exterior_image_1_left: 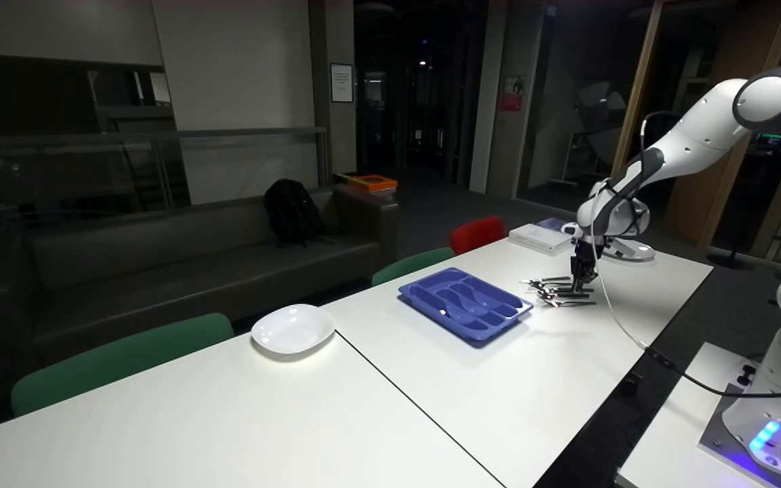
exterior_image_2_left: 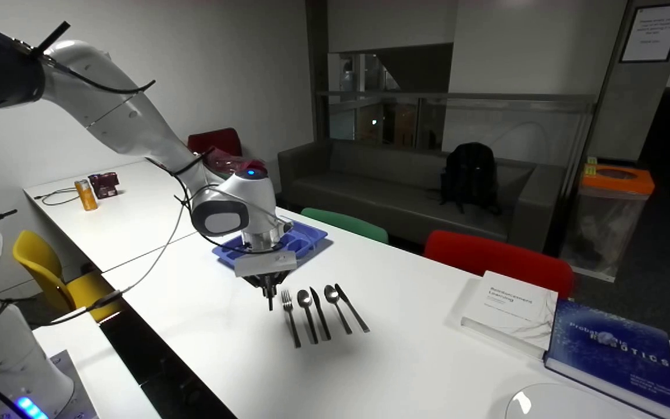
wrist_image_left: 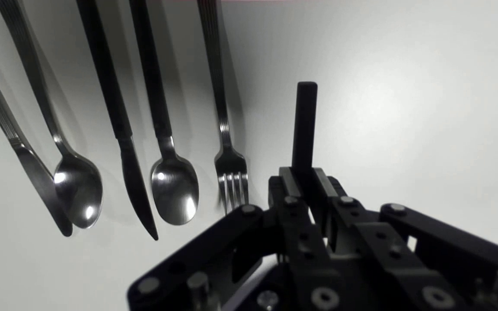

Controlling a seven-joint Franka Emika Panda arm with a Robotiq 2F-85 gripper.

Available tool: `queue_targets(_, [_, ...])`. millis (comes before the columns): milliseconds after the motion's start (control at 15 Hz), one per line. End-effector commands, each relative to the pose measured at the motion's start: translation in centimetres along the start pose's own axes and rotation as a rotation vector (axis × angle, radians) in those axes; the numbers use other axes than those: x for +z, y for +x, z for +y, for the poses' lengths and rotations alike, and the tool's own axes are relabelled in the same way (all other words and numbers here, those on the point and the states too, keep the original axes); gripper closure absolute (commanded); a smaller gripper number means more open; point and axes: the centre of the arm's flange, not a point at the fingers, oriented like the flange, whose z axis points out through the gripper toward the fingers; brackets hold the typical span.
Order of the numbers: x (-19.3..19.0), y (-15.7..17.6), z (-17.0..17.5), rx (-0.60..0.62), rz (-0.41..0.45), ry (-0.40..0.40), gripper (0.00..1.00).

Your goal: Pick up the silver cutlery from the counter and place it on the blue tray

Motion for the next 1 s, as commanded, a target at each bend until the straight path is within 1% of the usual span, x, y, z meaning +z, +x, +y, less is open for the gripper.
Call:
queue_targets(0, [-2.4,2.5,-2.2,0.122,-0.001,-0.042,0.97])
queue_targets(200, [-2.6,5.2,-2.9,0.261,0.025,-0.069,0.97])
queue_targets(400, [-2.4,7.4,-3.4,0.358,0.040,-0.096,0.97])
queue_targets(533, [-2.2,8.6,-3.7,0.411,0.049,-0.132,0.97])
queue_targets(800, [-1.7,10.5,-4.7,0.454,0.015,-0.154,0.97])
queue_targets(933, [-1.9,11.1,-5.3,0.428,0.002,-0.145,0.97])
